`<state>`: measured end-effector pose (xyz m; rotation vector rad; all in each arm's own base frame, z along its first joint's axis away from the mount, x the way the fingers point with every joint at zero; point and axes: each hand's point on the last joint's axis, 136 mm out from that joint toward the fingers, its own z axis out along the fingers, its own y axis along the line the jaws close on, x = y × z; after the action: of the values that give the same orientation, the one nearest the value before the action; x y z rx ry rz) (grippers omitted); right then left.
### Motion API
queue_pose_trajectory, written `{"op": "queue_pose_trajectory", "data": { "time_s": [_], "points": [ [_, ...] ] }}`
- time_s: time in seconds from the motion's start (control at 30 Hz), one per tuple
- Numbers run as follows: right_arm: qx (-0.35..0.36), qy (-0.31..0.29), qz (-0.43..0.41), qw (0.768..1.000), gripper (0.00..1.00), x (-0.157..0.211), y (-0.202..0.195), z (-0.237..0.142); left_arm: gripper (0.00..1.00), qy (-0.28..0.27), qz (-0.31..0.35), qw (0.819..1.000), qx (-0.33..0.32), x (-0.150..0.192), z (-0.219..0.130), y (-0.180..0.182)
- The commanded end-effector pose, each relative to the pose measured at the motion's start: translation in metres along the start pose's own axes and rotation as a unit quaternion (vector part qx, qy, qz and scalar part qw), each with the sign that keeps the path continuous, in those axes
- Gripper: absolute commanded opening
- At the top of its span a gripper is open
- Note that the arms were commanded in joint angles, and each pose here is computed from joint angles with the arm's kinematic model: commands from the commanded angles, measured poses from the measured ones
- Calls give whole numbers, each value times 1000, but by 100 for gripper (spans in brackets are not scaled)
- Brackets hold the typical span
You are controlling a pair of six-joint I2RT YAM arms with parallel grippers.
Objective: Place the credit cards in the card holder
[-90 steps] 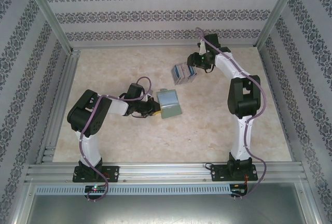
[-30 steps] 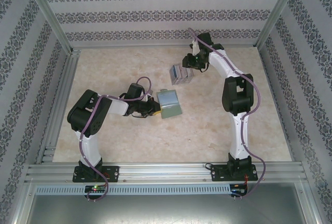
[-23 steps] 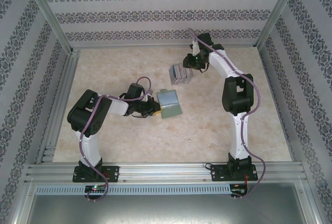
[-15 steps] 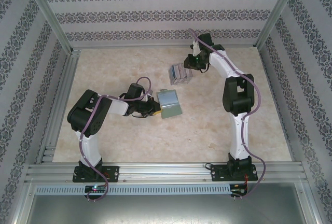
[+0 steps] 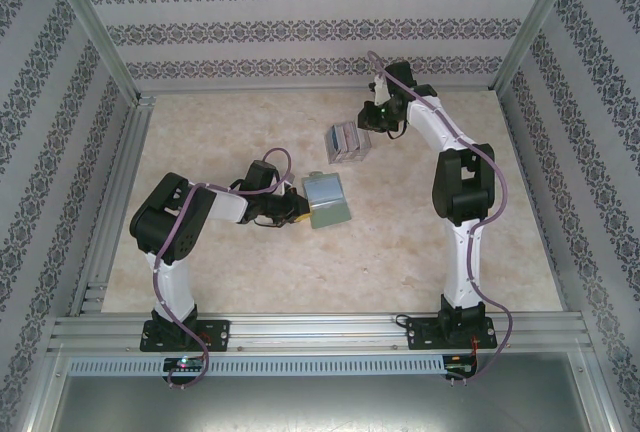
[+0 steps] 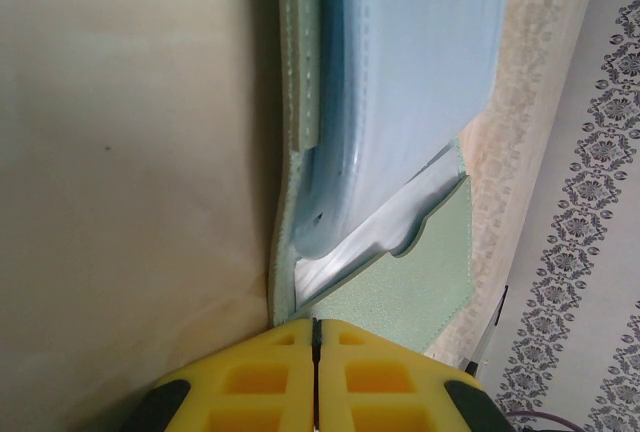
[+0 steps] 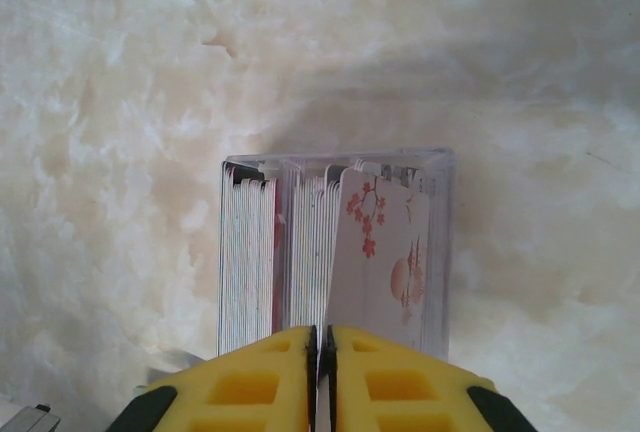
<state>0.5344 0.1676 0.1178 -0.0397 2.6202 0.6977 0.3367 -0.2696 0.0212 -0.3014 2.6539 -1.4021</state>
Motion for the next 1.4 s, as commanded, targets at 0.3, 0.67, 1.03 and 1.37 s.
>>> {"op": "queue_pose_trajectory", "data": {
  "time_s": [0.3, 0.67, 1.03, 1.37],
  "points": [
    [23, -10, -1, 1000, 0, -5, -10, -13, 8, -4, -20, 998, -63, 9, 20, 39],
    [25, -43, -11, 999, 0, -18, -4, -42, 8, -4, -20, 998, -63, 8, 21, 38],
    [-7, -82, -22, 996, 0, -23, 22, -87, 8, -3, -19, 998, -62, 7, 22, 35],
    [-82, -99, -20, 992, 0, -1, 64, -123, 22, -4, -9, 998, -55, 6, 19, 21]
  ]
}}
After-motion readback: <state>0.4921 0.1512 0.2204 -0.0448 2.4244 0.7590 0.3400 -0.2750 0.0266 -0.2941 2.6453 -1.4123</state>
